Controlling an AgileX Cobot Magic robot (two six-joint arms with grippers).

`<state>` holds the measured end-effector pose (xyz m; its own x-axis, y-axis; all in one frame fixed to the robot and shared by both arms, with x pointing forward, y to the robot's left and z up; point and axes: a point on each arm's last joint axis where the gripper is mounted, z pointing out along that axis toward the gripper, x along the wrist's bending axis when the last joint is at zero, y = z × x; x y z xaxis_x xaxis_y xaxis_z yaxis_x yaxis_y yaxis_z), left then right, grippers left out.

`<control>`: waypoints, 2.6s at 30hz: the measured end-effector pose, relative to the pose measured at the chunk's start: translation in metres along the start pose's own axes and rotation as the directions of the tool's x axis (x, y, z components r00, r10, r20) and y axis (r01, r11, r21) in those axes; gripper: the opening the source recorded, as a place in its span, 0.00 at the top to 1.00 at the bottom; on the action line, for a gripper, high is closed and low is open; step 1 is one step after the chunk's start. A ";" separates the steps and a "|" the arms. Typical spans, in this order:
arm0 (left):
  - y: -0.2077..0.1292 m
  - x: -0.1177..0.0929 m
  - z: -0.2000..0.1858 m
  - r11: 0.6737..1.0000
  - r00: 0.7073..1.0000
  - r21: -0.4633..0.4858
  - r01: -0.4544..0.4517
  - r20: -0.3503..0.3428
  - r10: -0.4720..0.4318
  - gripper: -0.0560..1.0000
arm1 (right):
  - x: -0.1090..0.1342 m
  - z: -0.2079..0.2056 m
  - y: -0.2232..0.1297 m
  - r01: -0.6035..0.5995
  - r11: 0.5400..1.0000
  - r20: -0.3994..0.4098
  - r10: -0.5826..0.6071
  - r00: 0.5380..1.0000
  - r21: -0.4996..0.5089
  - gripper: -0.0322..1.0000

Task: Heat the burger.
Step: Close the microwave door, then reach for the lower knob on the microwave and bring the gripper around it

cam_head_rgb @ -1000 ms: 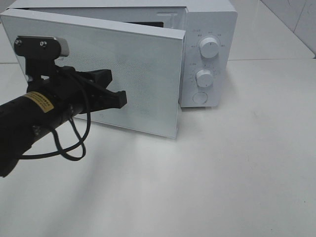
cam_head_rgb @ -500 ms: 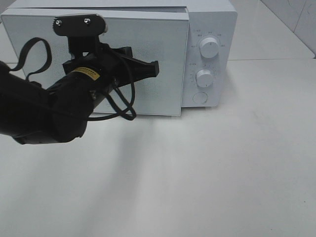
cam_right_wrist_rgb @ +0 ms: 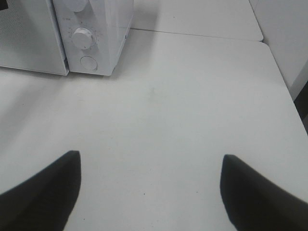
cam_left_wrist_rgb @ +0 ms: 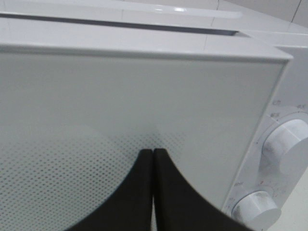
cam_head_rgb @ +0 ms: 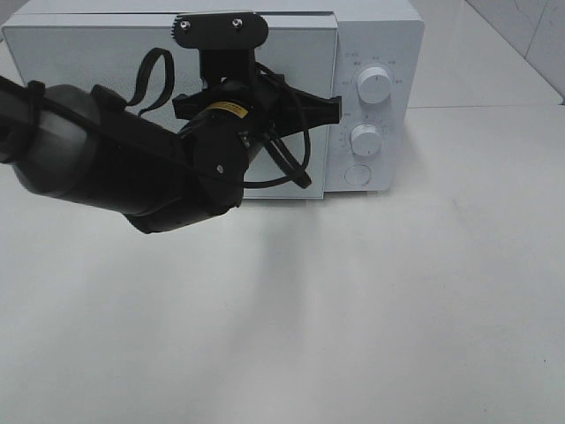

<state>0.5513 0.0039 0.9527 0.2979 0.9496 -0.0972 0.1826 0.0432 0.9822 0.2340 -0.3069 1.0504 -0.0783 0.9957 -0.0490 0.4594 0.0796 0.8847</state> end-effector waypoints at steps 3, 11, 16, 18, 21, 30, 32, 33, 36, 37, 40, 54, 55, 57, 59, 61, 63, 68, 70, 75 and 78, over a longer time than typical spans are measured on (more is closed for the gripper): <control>0.000 -0.001 0.002 1.000 1.000 -0.001 0.001 0.001 -0.001 0.95 | 0.000 0.000 0.000 0.000 1.000 0.000 0.000 1.000 0.000 0.24; -0.002 0.000 0.011 1.000 1.000 0.019 -0.010 0.009 0.010 0.95 | 0.000 0.000 0.000 0.000 1.000 0.000 0.000 1.000 0.000 0.24; -0.003 0.010 0.017 0.998 1.000 0.058 -0.006 0.003 0.006 0.95 | 0.000 0.000 0.000 0.000 1.000 0.000 0.000 1.000 0.000 0.24; -0.005 0.011 0.018 0.997 1.000 0.080 -0.005 0.010 0.004 0.95 | 0.000 0.000 0.000 0.000 1.000 0.000 0.000 1.000 0.000 0.24; -0.005 0.011 0.018 0.996 1.000 0.085 -0.005 0.012 0.004 0.95 | 0.000 0.000 0.000 0.000 1.000 0.000 0.000 1.000 0.000 0.24; 0.010 -0.005 0.004 0.993 0.995 0.063 -0.096 0.012 0.095 0.95 | 0.000 0.000 0.000 0.000 1.000 0.000 0.000 1.000 0.000 0.24; 0.013 -0.010 0.001 0.992 0.994 0.060 -0.112 0.021 0.111 0.95 | 0.000 0.000 0.000 0.000 1.000 0.000 0.000 1.000 0.000 0.24; 0.014 -0.021 -0.006 0.985 0.986 0.069 -0.159 0.056 0.155 0.95 | 0.000 0.000 0.000 0.000 1.000 0.000 0.000 1.000 0.000 0.24; 0.007 -0.038 -0.015 0.967 0.967 0.127 -0.222 0.157 0.201 0.87 | 0.000 0.000 0.000 0.000 1.000 0.000 0.000 1.000 0.000 0.24; -0.002 -0.048 -0.021 0.948 0.948 0.194 -0.253 0.244 0.203 0.75 | 0.000 0.000 0.000 0.000 1.000 0.000 0.000 1.000 0.000 0.24; -0.018 -0.059 -0.030 0.897 0.912 0.341 -0.281 0.385 0.140 0.50 | 0.000 0.000 0.000 0.000 1.000 0.000 0.000 1.000 0.000 0.24; 0.009 -0.021 -0.037 0.753 0.876 0.632 -0.184 0.453 -0.166 0.18 | 0.000 0.000 0.000 0.000 1.000 0.000 0.000 1.000 0.000 0.24; 0.014 -0.014 -0.037 0.744 0.883 0.647 -0.167 0.434 -0.180 0.18 | 0.000 0.000 0.000 0.000 1.000 0.000 0.000 1.000 0.000 0.24; 0.021 -0.003 -0.039 0.722 0.893 0.671 -0.168 0.414 -0.177 0.18 | 0.000 0.000 0.000 0.000 1.000 0.000 0.000 1.000 0.000 0.24; 0.025 0.004 -0.040 0.703 0.901 0.691 -0.168 0.398 -0.175 0.18 | 0.000 0.000 0.000 0.000 1.000 0.000 0.000 1.000 0.000 0.24; 0.030 0.015 -0.045 0.663 0.919 0.730 -0.166 0.359 -0.164 0.18 | 0.000 0.000 0.000 0.000 1.000 0.000 0.000 1.000 0.000 0.24; 0.037 0.030 -0.054 0.588 0.950 0.789 -0.174 0.291 -0.109 0.18 | 0.000 0.000 0.000 0.000 1.000 0.000 0.000 1.000 0.000 0.24; 0.051 0.051 -0.073 0.496 0.971 0.840 -0.221 0.237 0.031 0.18 | 0.000 0.000 0.000 0.000 1.000 0.000 0.000 1.000 0.000 0.24; 0.055 0.054 -0.076 0.489 0.972 0.844 -0.222 0.231 0.042 0.18 | 0.000 0.000 0.000 0.000 1.000 0.000 0.000 1.000 0.000 0.24; 0.071 0.082 -0.083 0.457 0.983 0.871 -0.181 0.174 0.058 0.17 | 0.000 0.000 0.000 0.000 1.000 0.000 0.000 1.000 0.000 0.24; 0.077 0.113 -0.091 0.453 0.993 0.884 -0.119 0.114 0.038 0.17 | 0.000 0.000 0.000 0.000 1.000 0.000 0.000 1.000 0.000 0.24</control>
<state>0.5141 0.1428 1.0321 0.4097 0.9089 -0.0773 0.8751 -0.3677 0.3146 0.2340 -0.3069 1.0504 -0.0783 0.9957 -0.0490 0.4594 0.0796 0.8847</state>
